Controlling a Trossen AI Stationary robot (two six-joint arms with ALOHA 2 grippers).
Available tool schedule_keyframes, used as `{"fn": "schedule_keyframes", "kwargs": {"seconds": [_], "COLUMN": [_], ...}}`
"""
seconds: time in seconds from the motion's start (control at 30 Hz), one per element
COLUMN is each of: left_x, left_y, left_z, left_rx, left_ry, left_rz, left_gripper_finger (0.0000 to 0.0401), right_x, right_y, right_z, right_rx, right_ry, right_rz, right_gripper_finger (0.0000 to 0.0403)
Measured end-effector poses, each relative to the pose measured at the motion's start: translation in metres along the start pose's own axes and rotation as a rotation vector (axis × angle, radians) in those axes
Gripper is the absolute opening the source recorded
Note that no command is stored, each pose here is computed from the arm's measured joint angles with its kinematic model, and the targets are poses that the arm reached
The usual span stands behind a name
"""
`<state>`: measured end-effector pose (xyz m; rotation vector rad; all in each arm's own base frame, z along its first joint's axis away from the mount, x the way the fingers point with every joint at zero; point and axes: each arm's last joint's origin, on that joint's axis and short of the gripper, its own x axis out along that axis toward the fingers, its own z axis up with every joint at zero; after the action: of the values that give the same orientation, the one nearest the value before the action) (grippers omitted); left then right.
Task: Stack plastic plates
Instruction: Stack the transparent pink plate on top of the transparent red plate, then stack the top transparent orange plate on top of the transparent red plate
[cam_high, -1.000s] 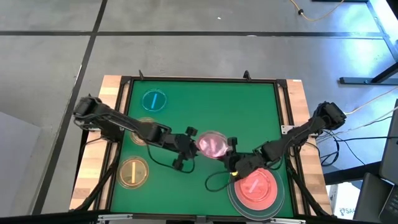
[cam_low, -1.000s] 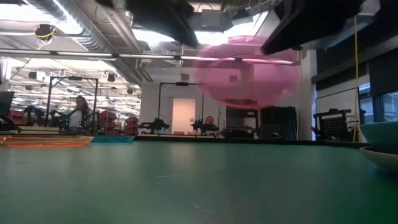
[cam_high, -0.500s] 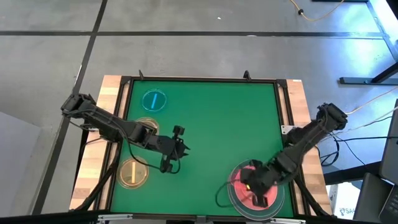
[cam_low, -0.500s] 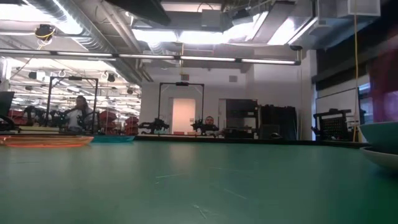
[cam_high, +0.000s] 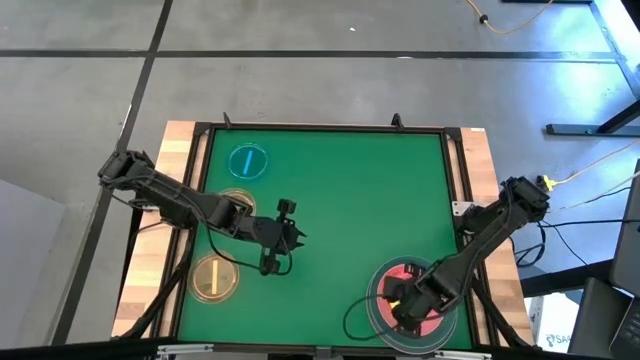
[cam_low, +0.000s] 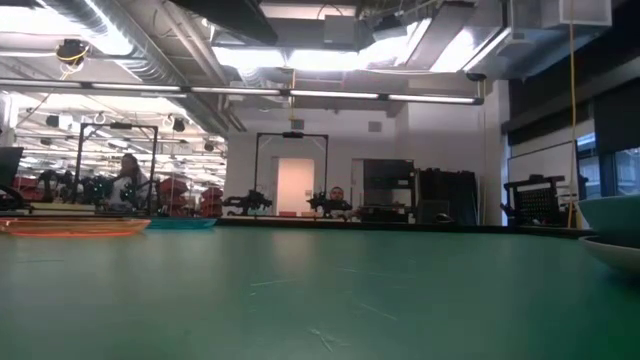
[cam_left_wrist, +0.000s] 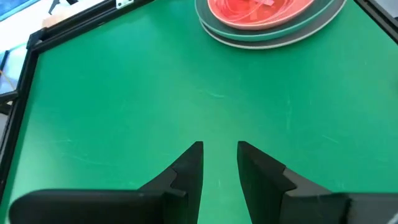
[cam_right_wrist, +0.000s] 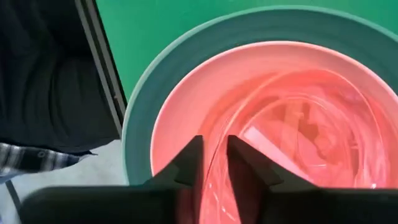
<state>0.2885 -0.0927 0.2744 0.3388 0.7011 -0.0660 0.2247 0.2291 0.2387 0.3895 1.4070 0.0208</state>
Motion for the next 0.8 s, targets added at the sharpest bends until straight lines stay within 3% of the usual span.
{"fn": "schedule_keyframes", "kwargs": {"seconds": [0.2, 0.33, 0.57, 0.67, 0.8], "left_x": [0.0, 0.0, 0.004, 0.009, 0.012], "left_y": [0.0, 0.0, -0.002, 0.0, 0.011], "left_z": [0.0, -0.003, -0.024, -0.039, -0.06], "left_rx": [-0.001, -0.039, -0.161, -0.209, -0.363], "left_ry": [0.002, 0.028, 0.157, 0.239, 0.37], "left_rz": [0.0, -0.002, 0.066, 0.099, 0.163], "left_gripper_finger": [0.0092, 0.0092, 0.0092, 0.0092, 0.0092], "right_x": [-0.003, -0.008, -0.006, -0.007, -0.011], "right_y": [-0.003, -0.001, -0.005, -0.014, -0.031], "right_z": [0.014, 0.025, 0.044, 0.06, 0.084], "right_rx": [-0.049, -0.202, -0.462, -0.486, -0.428], "right_ry": [-0.006, -0.159, -0.534, -0.62, -0.662], "right_rz": [0.049, 0.029, -0.364, -0.519, -0.581], "right_gripper_finger": [0.0142, 0.0173, 0.0182, 0.0179, 0.0178]}}
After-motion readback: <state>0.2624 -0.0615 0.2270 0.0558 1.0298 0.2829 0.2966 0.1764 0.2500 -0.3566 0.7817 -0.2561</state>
